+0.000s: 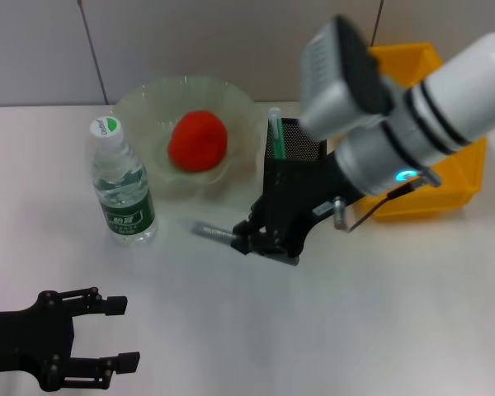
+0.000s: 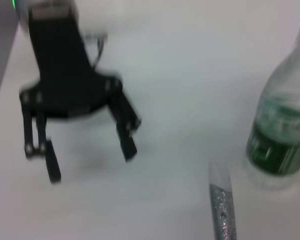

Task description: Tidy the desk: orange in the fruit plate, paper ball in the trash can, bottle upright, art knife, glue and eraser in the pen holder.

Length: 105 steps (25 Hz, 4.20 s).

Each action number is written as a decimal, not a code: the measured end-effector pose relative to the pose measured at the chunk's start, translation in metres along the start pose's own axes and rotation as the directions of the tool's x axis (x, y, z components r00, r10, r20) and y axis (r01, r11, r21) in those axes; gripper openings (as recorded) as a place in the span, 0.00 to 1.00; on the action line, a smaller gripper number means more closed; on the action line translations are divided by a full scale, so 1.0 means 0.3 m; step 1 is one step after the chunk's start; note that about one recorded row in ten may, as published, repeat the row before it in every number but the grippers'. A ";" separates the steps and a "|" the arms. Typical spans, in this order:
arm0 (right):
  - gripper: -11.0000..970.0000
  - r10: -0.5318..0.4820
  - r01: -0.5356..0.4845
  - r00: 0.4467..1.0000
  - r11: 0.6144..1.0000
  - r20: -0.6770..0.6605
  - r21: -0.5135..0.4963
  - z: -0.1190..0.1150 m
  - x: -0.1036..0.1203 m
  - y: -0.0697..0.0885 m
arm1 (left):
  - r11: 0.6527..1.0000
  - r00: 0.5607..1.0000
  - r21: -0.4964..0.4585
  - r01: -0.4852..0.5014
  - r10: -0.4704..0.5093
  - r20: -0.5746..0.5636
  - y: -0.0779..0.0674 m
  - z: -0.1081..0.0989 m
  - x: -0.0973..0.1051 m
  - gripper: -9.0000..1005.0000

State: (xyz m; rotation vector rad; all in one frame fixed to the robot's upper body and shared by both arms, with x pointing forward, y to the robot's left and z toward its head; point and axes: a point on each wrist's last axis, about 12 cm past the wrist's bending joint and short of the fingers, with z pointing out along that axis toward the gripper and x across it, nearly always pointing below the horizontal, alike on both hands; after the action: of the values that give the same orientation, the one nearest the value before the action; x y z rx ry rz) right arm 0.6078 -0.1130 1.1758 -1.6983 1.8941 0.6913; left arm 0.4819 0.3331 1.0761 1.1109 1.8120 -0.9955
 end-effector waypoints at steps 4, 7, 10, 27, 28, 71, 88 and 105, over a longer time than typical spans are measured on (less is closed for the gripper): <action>0.14 -0.004 -0.002 0.986 0.999 0.165 0.033 -0.061 0.055 0.002 | 1.000 1.000 0.000 -0.001 0.001 -0.002 0.000 0.000 0.000 0.83; 0.14 -0.003 -0.017 0.959 0.998 0.283 0.067 -0.106 0.098 0.009 | 1.000 1.000 0.001 -0.001 0.001 -0.003 0.000 0.000 0.000 0.83; 0.14 0.009 -0.053 0.916 0.994 0.401 0.098 -0.158 0.145 0.019 | 1.000 1.000 0.003 0.001 -0.001 -0.005 -0.002 0.002 0.002 0.83; 0.14 0.118 -0.373 0.743 0.890 0.659 0.261 -0.216 0.326 -0.060 | 1.000 1.000 0.009 -0.024 0.024 -0.003 -0.011 0.022 0.015 0.82; 0.14 0.123 -0.382 0.744 0.885 0.657 0.267 -0.210 0.324 -0.069 | 1.000 1.000 0.011 -0.023 0.023 -0.003 -0.012 0.024 0.016 0.82; 0.47 0.179 -0.483 0.754 0.804 0.632 0.348 -0.105 0.314 -0.148 | 0.999 1.000 0.029 -0.023 0.023 0.015 -0.023 0.030 0.013 0.82; 0.57 0.324 -0.456 0.410 0.882 0.852 -0.117 -0.244 0.540 0.162 | 0.991 0.981 0.126 -0.051 0.026 0.191 -0.048 0.118 -0.057 0.82; 0.80 0.266 -0.251 0.790 0.962 0.552 -0.105 -0.071 0.664 0.315 | 0.990 0.979 0.136 0.047 -0.072 0.192 -0.043 0.205 -0.029 0.82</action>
State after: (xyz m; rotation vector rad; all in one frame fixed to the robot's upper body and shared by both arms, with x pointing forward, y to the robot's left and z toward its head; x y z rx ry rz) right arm 0.4937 -0.2659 1.0631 -1.0731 1.6877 1.1817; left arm 0.4855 0.2713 1.0624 1.0017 1.6485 -1.2301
